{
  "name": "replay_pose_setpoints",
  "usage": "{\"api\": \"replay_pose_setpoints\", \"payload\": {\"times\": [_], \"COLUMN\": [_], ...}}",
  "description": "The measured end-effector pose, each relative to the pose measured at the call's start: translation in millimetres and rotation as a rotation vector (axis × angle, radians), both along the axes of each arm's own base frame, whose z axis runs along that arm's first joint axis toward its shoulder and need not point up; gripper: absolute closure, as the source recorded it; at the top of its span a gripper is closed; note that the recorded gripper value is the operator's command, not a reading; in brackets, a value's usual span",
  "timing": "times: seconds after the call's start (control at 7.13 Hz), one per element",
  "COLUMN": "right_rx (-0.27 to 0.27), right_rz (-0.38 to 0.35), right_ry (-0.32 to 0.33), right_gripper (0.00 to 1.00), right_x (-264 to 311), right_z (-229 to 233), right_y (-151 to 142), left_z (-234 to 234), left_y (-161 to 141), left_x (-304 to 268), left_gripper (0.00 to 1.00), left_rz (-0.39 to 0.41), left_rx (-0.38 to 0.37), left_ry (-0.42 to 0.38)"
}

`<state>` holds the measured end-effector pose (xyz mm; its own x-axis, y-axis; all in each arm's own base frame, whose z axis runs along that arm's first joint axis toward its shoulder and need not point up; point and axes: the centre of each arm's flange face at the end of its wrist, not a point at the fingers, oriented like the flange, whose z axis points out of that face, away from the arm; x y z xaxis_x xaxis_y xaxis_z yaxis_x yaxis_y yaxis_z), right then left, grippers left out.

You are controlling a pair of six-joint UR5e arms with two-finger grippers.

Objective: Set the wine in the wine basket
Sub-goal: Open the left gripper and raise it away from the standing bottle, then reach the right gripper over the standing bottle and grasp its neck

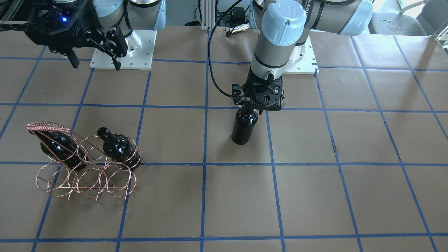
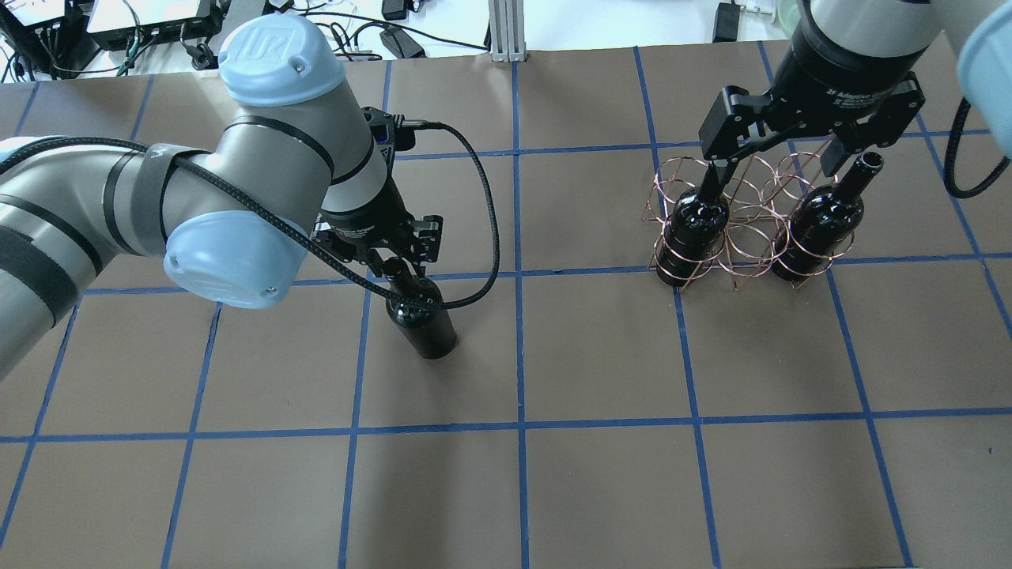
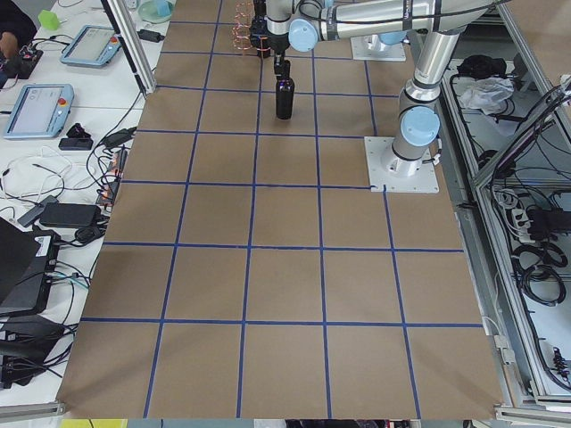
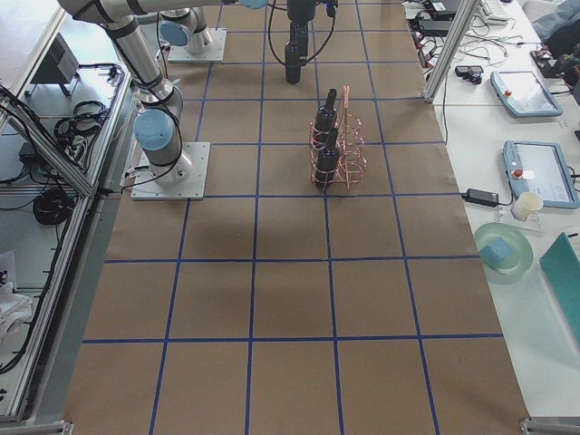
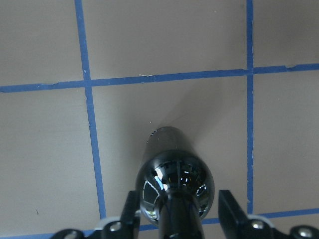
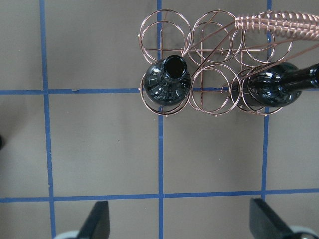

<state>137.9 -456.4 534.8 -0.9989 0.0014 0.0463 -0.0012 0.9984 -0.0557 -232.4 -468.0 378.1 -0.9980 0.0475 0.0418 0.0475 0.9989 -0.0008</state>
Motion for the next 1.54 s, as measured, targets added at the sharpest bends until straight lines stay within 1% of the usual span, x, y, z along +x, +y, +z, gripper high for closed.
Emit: {"api": "replay_pose_setpoints", "payload": {"times": [0.14, 0.28, 0.42, 0.56, 0.7, 0.84, 0.98, 1.12, 1.26, 1.54], "right_rx": [-0.001, -0.002, -0.005, -0.008, -0.017, -0.027, -0.025, -0.018, -0.024, -0.047], "right_rz": [0.0, 0.001, 0.0, -0.016, -0.028, -0.029, -0.043, -0.062, -0.09, -0.167], "right_ry": [-0.002, -0.007, -0.01, -0.012, -0.015, -0.017, -0.021, -0.028, -0.045, -0.083], "right_gripper": [0.04, 0.05, 0.04, 0.04, 0.04, 0.04, 0.04, 0.04, 0.04, 0.04], "right_x": [0, 1, 2, 6, 22, 54, 95, 137, 178, 267], "right_z": [0, 0, 1, 2, 0, -6, -14, -25, -33, -53], "right_y": [0, 0, 1, 2, 3, 6, 12, 16, 19, 22], "left_z": [12, 33, 63, 96, 118, 127, 128, 125, 122, 123], "left_y": [-3, -11, -24, -38, -50, -61, -69, -71, -69, -63], "left_x": [3, 11, 28, 53, 83, 118, 156, 192, 216, 237], "left_gripper": [0.0, 0.0, 0.0, 0.0, 0.0, 0.0, 0.0, 0.0, 0.0, 0.0], "left_rz": [0.016, 0.037, 0.07, 0.107, 0.145, 0.153, 0.147, 0.165, 0.191, 0.223], "left_rx": [-0.013, -0.022, -0.031, -0.049, -0.062, -0.066, -0.063, -0.049, -0.029, -0.017], "left_ry": [-0.002, -0.004, -0.007, -0.019, -0.04, -0.05, -0.056, -0.061, -0.064, -0.064]}}
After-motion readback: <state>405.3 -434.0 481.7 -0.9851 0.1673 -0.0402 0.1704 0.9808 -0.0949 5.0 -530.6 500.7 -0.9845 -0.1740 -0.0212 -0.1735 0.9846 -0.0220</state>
